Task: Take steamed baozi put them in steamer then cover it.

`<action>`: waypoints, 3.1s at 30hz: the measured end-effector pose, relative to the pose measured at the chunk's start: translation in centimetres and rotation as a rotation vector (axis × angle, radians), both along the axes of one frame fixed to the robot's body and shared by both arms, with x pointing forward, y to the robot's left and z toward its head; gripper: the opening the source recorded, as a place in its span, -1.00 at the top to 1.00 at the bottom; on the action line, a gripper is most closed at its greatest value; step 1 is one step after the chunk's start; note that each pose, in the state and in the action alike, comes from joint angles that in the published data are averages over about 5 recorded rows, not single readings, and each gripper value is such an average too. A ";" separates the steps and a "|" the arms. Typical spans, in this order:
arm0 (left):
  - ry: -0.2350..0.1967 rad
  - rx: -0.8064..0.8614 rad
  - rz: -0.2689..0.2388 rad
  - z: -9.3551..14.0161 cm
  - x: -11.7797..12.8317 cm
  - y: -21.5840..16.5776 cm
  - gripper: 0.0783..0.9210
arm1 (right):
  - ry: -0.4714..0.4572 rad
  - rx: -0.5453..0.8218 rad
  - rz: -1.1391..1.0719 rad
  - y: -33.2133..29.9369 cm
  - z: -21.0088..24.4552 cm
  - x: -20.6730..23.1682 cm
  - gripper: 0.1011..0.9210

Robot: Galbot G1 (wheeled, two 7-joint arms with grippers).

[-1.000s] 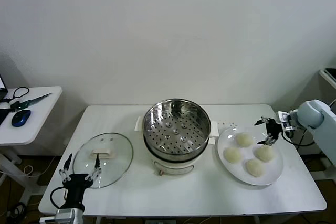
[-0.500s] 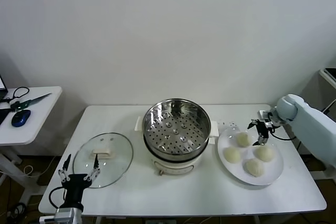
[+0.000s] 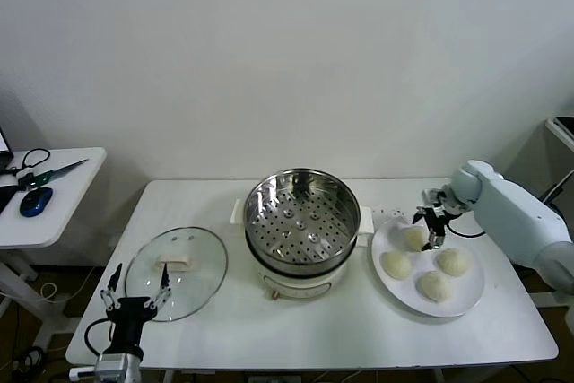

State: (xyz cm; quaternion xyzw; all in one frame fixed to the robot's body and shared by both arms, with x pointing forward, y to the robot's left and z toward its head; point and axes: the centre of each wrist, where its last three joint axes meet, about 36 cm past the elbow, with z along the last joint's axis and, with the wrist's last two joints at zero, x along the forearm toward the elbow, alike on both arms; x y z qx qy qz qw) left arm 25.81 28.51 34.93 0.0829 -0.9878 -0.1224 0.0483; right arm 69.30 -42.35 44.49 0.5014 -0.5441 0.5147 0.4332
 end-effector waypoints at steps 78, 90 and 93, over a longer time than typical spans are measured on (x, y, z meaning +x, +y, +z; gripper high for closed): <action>0.036 -0.002 -0.015 -0.3 -2.6 -0.5 -0.77 | -0.212 -0.429 1.524 40.7 14.3 -0.4 -0.55; 0.038 -0.003 -0.017 -0.4 -2.5 -0.7 -0.77 | -0.218 -0.428 1.526 40.8 13.9 -0.6 -0.76; 0.039 -0.002 -0.020 -0.3 -2.5 -0.9 -0.77 | -0.226 -0.422 1.521 40.6 14.6 -0.7 -0.76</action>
